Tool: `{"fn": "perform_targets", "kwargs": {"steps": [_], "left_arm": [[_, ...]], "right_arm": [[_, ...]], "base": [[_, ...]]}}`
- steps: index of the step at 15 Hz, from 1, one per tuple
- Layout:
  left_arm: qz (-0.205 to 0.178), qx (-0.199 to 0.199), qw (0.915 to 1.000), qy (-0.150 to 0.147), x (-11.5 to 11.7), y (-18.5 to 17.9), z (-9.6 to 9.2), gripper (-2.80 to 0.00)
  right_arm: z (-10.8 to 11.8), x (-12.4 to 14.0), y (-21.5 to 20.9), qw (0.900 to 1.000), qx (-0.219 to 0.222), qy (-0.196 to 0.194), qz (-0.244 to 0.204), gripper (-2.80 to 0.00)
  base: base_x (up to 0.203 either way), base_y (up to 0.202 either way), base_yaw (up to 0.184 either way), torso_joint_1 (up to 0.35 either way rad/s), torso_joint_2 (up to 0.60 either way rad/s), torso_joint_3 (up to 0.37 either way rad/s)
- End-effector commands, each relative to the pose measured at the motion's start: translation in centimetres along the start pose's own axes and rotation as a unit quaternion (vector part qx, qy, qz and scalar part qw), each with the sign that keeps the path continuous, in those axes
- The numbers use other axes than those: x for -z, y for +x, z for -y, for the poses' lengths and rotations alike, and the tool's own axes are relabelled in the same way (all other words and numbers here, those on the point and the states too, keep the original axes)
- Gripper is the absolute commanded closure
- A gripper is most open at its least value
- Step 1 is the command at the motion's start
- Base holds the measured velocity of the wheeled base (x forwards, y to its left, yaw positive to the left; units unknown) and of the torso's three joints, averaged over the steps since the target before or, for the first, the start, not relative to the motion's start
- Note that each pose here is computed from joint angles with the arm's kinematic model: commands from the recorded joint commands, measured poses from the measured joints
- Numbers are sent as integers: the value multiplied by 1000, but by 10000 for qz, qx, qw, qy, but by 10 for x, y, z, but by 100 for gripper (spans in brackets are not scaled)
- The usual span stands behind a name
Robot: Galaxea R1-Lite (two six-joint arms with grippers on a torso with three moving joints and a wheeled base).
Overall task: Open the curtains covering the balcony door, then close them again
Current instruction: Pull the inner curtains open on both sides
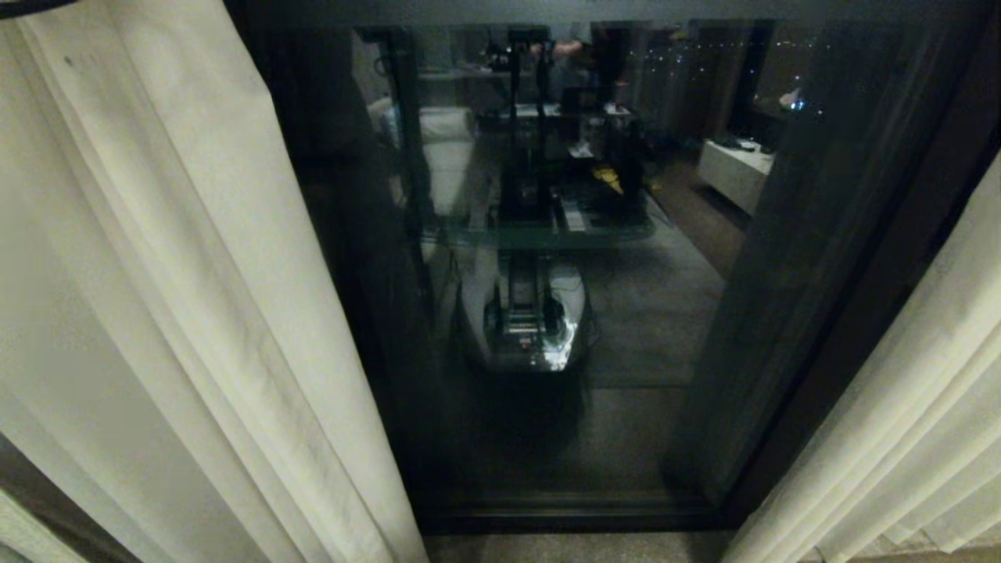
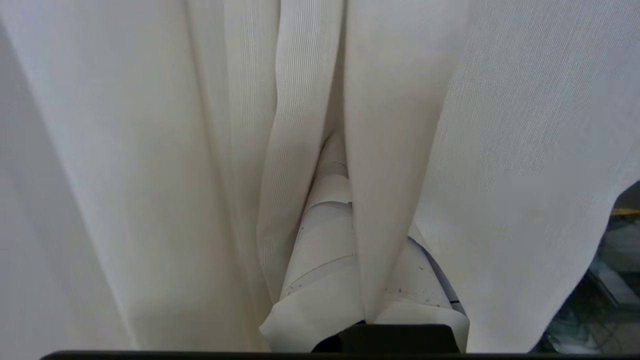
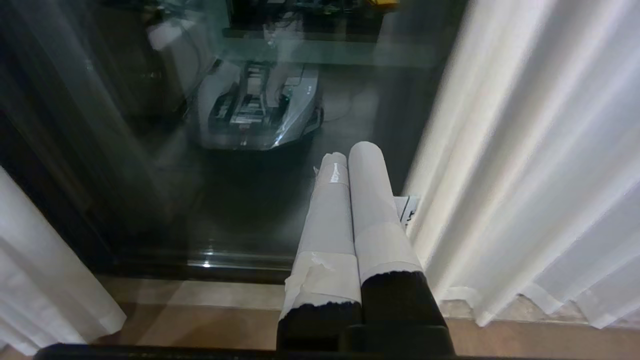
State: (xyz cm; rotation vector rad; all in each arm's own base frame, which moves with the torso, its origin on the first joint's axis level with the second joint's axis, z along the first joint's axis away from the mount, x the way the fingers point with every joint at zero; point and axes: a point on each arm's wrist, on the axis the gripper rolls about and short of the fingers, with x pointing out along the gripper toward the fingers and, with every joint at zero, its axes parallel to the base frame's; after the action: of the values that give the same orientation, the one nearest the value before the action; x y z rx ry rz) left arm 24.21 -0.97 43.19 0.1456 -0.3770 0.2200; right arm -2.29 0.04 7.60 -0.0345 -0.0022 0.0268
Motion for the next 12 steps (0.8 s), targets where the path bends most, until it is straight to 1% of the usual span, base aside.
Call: {"fn": "perform_targets", "kwargs": {"steps": [1, 3, 5, 9, 12], "left_arm": [[6, -7, 10000, 4, 0, 0, 0, 0], [13, -8, 10000, 2, 0, -1, 0, 0], [20, -10, 10000, 0, -1, -1, 0, 0], [29, -5, 10000, -5, -2, -2, 0, 0], [-32, 23, 10000, 9, 1, -6, -1, 0]], "right_arm": [[0, 0, 0, 10000, -4, -4, -8, 0], [0, 0, 0, 10000, -4, -4, -8, 0], [0, 0, 0, 10000, -4, -4, -8, 0], [0, 0, 0, 10000, -4, -4, -8, 0], [0, 0, 0, 10000, -4, -4, -8, 0]], "base": [[0, 192, -1, 2, 0, 2], [0, 186, -5, 5, 1, 3], [0, 127, -1, 2, 6, 1], [0, 0, 0, 0, 0, 0], [0, 0, 0, 0, 0, 0]]}}
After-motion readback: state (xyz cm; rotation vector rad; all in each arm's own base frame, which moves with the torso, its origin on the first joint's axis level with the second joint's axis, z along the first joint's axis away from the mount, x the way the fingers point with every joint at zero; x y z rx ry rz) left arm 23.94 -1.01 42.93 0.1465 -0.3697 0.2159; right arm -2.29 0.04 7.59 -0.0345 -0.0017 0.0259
